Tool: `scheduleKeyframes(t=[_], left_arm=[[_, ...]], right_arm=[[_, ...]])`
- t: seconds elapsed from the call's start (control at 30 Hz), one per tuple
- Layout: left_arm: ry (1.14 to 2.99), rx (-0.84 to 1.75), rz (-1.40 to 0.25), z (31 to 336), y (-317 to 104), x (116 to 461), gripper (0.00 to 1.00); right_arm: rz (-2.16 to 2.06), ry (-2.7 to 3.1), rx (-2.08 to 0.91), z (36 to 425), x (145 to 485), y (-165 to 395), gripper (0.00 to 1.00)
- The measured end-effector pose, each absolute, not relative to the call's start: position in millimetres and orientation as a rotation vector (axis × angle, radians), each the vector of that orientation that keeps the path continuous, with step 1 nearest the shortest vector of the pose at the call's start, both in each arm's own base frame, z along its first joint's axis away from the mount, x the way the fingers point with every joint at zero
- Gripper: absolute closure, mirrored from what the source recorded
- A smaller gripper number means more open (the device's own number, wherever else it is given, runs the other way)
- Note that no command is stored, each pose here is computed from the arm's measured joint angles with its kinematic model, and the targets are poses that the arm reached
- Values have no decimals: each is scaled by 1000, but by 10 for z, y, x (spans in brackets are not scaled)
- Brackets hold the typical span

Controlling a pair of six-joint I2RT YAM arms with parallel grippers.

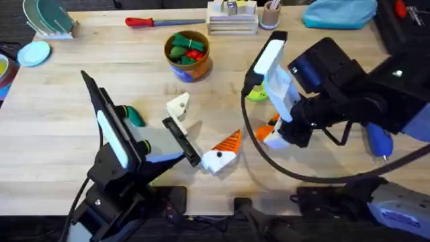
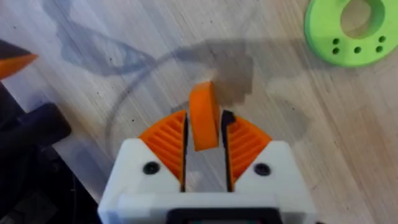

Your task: Pick up the gripper from the table and insert it into the empty holder that is missing its gripper. Then pick up a screw, insert it into the mounting hole, and use the screwdriver to tighten it. Finally, clean up the table by picking up the vegetable and placing it into the bucket.

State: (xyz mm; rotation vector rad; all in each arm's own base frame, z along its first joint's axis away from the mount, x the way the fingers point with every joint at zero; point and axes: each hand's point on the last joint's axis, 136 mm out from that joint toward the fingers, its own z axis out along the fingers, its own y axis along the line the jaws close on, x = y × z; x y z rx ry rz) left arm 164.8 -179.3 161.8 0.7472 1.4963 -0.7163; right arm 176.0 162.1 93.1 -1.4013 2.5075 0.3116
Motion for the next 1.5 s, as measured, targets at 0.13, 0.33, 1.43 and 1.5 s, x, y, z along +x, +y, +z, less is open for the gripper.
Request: scheduleKeyframes(t=[0.13, 0.33, 1.43, 1.5], left_arm=[[1496, 747, -717, 1618, -1793, 1647, 8], [1496, 747, -717, 1618, -1793, 1647, 8], [1497, 747, -717, 1618, -1793, 1648, 8], [1497, 747, -717, 1618, -1793, 1648, 8]], right_arm=[[312, 2509, -1404, 930, 1754, 1618, 770], [305, 2500, -1411, 935, 1767, 1619, 988], [1291, 2368, -74, 1795, 2830, 1777, 993], [1407, 2405, -65, 1749, 2759, 1896, 993]])
